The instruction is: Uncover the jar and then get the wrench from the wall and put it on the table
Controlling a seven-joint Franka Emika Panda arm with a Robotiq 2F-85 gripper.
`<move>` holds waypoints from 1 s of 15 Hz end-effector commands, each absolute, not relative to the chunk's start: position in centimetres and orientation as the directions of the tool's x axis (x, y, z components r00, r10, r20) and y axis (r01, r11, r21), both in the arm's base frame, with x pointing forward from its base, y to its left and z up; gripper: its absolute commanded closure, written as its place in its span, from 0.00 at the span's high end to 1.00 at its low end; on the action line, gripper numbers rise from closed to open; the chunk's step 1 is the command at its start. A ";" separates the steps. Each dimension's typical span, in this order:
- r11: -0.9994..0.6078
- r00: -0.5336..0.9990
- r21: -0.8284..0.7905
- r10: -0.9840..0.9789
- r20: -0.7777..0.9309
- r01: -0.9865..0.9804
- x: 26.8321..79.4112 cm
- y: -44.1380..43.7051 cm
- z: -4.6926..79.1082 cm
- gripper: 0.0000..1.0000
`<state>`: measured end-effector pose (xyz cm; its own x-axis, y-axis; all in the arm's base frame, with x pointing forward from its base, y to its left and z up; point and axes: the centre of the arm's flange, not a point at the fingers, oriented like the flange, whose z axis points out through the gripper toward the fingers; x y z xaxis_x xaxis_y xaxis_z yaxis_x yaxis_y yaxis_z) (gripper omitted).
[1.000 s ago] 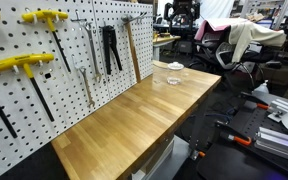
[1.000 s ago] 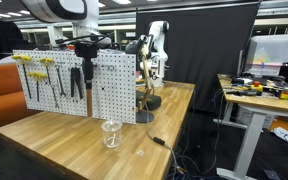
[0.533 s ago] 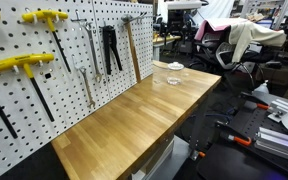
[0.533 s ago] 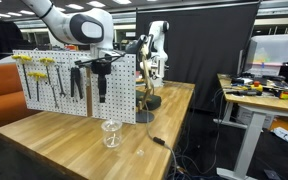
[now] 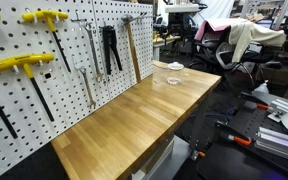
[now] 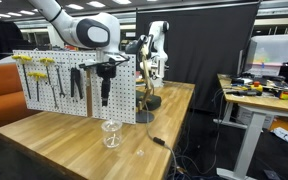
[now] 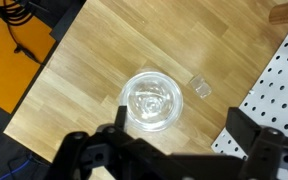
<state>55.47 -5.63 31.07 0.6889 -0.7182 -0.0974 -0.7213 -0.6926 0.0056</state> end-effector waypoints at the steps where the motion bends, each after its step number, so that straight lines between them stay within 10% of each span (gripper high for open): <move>1: -0.645 0.639 0.021 -0.761 -0.116 -0.764 55.1 -6.1 30.2 1.00; 15: -0.609 0.601 0.040 -0.791 -0.115 -0.792 55.8 -6.7 28.0 1.00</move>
<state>55.18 -6.54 28.45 0.6096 -0.7836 -0.1200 -0.7844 -0.6181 0.0517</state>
